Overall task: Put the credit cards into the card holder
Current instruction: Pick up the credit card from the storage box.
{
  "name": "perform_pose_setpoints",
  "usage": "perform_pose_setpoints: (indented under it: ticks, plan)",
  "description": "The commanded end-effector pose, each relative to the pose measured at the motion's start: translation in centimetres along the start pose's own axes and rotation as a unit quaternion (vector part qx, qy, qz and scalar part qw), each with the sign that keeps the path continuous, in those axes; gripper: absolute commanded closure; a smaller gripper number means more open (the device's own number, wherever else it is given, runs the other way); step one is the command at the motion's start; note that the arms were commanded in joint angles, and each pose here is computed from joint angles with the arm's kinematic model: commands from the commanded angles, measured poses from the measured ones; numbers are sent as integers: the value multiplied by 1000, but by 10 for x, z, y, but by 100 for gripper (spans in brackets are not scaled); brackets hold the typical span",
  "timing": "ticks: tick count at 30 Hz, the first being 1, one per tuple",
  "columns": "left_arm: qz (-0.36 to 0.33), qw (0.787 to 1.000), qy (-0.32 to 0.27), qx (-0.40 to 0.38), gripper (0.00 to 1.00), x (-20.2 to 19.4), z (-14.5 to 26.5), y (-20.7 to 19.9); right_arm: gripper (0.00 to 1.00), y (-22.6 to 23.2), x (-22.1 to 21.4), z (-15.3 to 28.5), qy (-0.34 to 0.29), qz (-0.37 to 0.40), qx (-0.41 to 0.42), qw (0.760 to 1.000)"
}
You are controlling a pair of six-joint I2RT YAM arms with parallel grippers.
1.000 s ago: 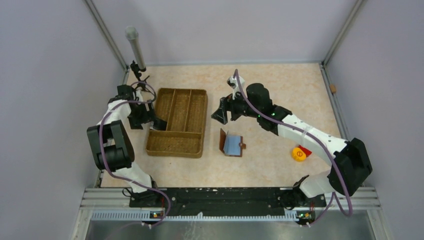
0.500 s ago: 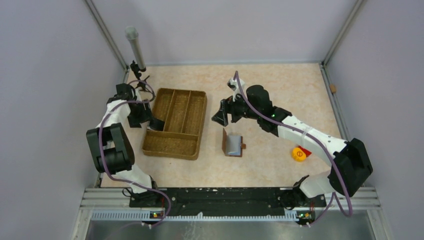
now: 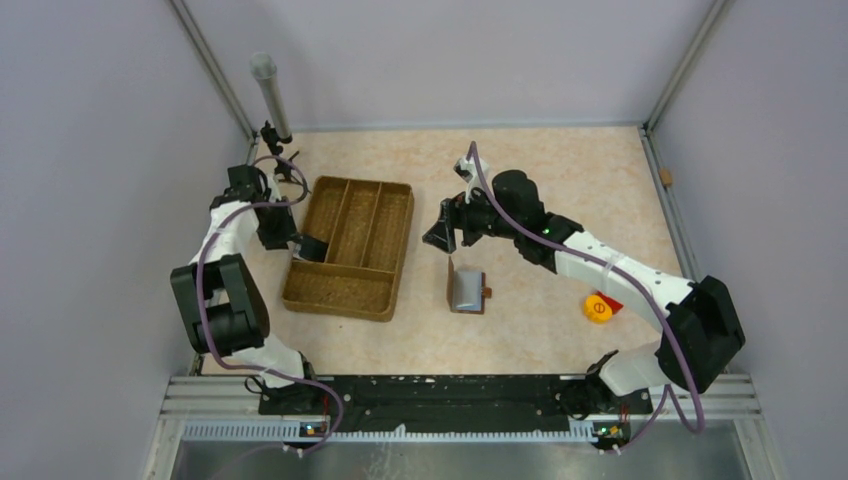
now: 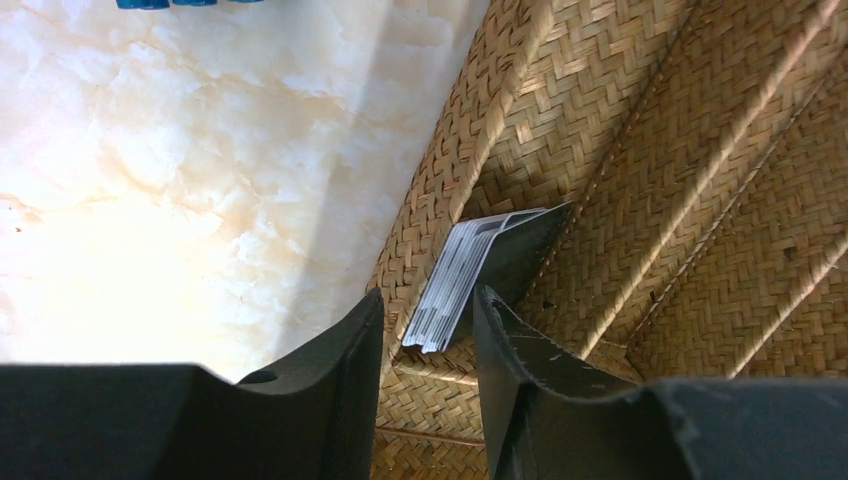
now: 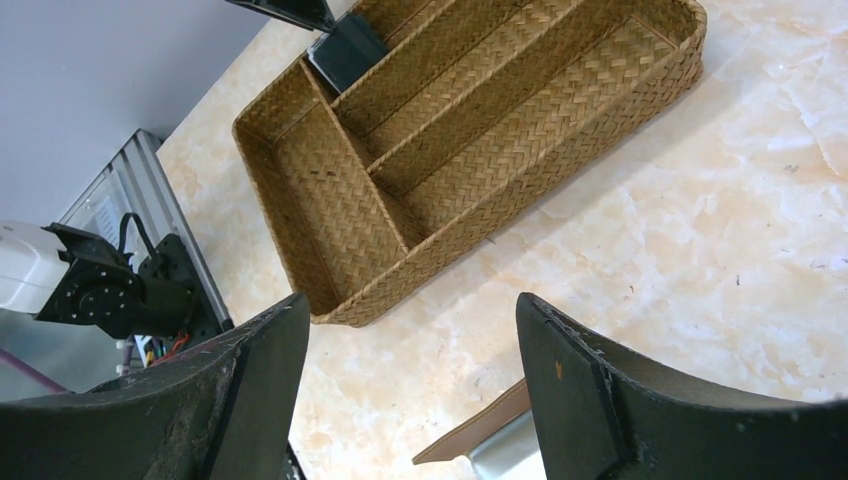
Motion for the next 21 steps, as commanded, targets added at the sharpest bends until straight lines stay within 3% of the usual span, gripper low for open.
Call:
perform_pose_setpoints:
  ticks: [1, 6, 12, 15, 21]
  plan:
    - [-8, 999, -42, -16, 63, 9, 15, -4, 26, 0, 7, -3, -12, -2, 13, 1000]
    - [-11, 999, -37, -31, 67, 7, 13, -6, 26, -1, 6, -4, -10, -3, 12, 1000]
    - [-8, 1000, -17, -4, 34, 3, 4, 0, 26, -1, 4, -4, -7, -4, 14, 1000]
    - [-9, 1000, -6, -3, 28, 3, -2, 2, 26, -1, 3, -5, -4, -6, 15, 1000]
    - [-5, 999, 35, -5, 27, -3, -17, 3, 26, 1, 6, -6, -12, -4, 23, 1000]
Point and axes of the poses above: each gripper's point midway between its finger pads, its own z axis back along the fingers, its own y axis along the line the jaws close on, x = y × z, the point moved 7 cm from there along z, back along the fingers, and after that the axes turned 8 degrees about -z, right-handed, at the moved point
